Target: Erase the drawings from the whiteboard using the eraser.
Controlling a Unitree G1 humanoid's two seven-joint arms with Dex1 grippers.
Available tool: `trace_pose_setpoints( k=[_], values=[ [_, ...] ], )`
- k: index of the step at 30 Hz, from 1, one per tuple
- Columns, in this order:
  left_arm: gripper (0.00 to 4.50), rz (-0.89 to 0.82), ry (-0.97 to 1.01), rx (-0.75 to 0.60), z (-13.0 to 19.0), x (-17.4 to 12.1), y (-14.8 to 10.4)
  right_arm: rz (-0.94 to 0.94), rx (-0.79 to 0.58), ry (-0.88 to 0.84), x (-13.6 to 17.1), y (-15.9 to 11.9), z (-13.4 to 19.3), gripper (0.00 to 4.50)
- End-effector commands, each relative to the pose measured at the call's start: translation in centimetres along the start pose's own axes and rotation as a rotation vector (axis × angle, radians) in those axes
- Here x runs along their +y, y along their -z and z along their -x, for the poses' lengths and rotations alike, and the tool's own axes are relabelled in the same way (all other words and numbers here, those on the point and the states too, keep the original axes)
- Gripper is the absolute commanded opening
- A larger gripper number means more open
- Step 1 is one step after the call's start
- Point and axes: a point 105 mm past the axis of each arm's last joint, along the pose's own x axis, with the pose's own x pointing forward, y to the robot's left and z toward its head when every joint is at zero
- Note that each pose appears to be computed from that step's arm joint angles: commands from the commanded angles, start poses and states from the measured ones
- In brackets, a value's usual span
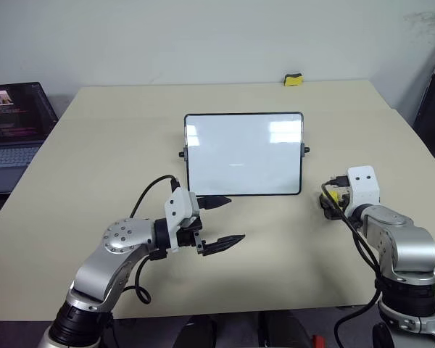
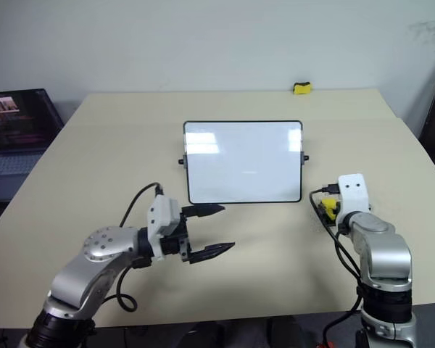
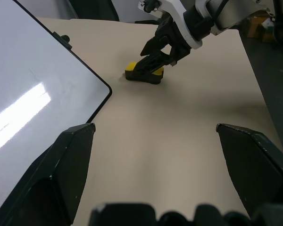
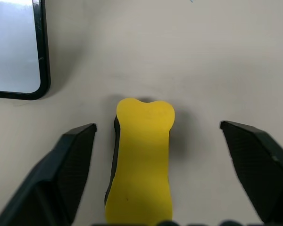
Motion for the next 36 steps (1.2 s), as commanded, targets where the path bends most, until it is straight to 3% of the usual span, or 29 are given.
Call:
trace_pose_setpoints(
  k=[1, 6, 10, 12, 16, 21, 30, 36],
  values=[
    [4.50, -0.053, -0.006, -0.017, 0.2, 0.0, -1.0, -0.036, -0.088, 0.035, -0.7, -1.9, 0.5, 4.48],
    [4.50, -0.058, -0.142, -0.029, 1.3, 1.5, -1.4, -0.147, -0.178, 0.085, -1.1, -3.9, 1.4, 4.48],
    [4.50, -0.085, -0.404, -0.038, 2.8, 4.5, -1.4, -0.158, -0.271, 0.114, -1.2, -5.5, 2.3, 4.48],
    [4.50, -0.099, -0.644, 0.003, 4.5, 6.6, -0.6, -0.154, -0.338, 0.156, -1.8, -6.0, 2.9, 4.48],
    [4.50, -0.069, -0.859, 0.048, 6.9, 7.1, 1.1, -0.049, -0.461, 0.178, -1.9, -5.9, 4.3, 4.48],
    [4.50, 0.009, -1.036, 0.087, 8.7, 4.2, 3.5, 0.128, -0.594, 0.119, -0.7, -2.1, 6.7, 4.48],
    [4.50, 0.062, -1.121, 0.134, 10.1, 0.0, 4.5, 0.133, -0.505, 0.068, 1.5, 6.3, 7.1, 4.48],
    [4.50, 0.077, -1.149, 0.178, 11.8, -1.9, 4.1, 0.121, -0.491, 0.047, 1.5, 7.0, 7.1, 4.48]
  ],
)
